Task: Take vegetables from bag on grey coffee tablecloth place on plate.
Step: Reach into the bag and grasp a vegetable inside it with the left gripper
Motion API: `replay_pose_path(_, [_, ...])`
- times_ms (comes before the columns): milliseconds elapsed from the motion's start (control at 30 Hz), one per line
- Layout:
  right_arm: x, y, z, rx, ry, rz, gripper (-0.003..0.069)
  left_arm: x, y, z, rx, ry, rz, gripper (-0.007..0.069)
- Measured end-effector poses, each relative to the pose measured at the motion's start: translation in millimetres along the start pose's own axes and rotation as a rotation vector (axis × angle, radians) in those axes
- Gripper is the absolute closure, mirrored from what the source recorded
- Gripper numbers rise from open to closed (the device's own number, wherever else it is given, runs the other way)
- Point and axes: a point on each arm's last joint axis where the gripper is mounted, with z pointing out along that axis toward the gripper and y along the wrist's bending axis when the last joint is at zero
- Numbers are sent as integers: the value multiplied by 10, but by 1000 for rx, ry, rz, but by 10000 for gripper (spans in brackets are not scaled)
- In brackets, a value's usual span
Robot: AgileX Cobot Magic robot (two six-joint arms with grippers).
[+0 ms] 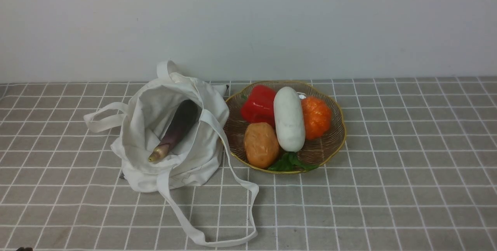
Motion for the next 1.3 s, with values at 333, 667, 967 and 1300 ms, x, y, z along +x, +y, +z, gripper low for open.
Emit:
replay_pose_path(333, [0, 0, 0, 0, 0, 0, 674, 0, 0, 0, 0, 0, 0, 630])
replay_pose_path(667, [0, 0, 0, 0, 0, 0, 674, 0, 0, 0, 0, 0, 0, 630])
replay_pose_path(967, [0, 0, 0, 0, 0, 0, 674, 0, 0, 0, 0, 0, 6, 630])
replay_pose_path(1300, [0, 0, 0, 0, 0, 0, 674, -28, -171, -17, 192, 45, -787, 630])
